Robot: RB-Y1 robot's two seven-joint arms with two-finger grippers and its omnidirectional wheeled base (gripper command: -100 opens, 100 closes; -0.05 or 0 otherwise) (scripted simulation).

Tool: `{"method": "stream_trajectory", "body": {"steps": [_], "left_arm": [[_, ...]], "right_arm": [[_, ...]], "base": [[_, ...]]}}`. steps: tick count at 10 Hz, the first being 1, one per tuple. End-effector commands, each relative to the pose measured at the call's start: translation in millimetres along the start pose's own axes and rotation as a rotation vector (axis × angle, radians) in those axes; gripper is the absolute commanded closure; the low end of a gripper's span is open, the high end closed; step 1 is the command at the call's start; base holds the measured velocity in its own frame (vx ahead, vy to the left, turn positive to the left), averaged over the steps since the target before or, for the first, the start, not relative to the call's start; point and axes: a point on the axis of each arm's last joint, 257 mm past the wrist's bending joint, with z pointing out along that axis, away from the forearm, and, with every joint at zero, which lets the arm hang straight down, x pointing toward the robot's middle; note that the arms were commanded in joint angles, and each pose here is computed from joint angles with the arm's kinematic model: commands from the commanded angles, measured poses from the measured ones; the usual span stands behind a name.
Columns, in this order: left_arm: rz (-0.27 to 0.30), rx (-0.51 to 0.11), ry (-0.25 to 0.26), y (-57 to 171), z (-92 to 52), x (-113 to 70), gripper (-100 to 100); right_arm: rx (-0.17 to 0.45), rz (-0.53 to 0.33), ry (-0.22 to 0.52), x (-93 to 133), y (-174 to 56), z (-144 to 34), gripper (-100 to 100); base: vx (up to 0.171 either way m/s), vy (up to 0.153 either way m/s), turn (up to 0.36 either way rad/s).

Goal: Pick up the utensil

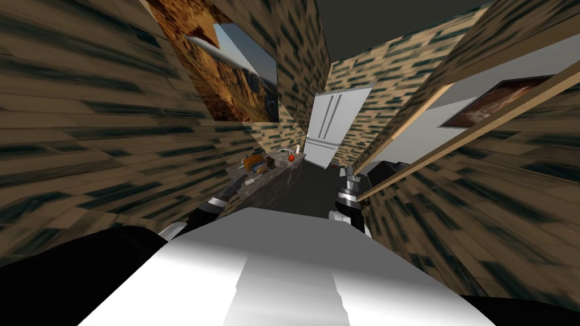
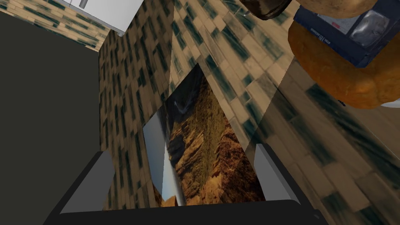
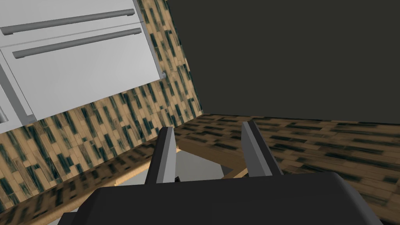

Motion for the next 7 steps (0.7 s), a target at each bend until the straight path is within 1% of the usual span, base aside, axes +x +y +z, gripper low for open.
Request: {"method": "stream_trajectory", "body": {"steps": [1,2,3,4,5,6,7], "left_arm": [[0.048,-0.057,0.061,21.7,-12.2,4.9,-100],[0.054,-0.052,0.070,21.0,-11.6,5.6,-100],[0.094,-0.101,0.122,38.9,-23.8,10.2,-100],[0.100,-0.096,0.130,38.3,-23.1,10.7,-100],[0.138,-0.143,0.183,55.6,-36.3,14.5,-100],[0.145,-0.138,0.193,54.9,-35.5,15.1,-100],[0.182,-0.184,0.246,71.7,-49.4,18.1,-100]], "right_arm": [[0.000,0.000,0.000,0.0,0.0,0.0,0],[0.000,0.000,0.000,0.0,0.0,0.0,0],[0.000,0.000,0.000,0.0,0.0,0.0,0],[0.000,0.000,0.000,0.0,0.0,0.0,0],[0.000,0.000,0.000,0.0,0.0,0.0,0],[0.000,0.000,0.000,0.0,0.0,0.0,0],[0.000,0.000,0.000,0.0,0.0,0.0,0]], "base": [[0.001,0.027,-0.114],[0.002,0.023,-0.075],[0.012,0.024,-0.173],[0.012,0.025,-0.061],[0.016,0.024,-0.100],[0.016,0.020,-0.077],[0.021,0.013,-0.166]]}}
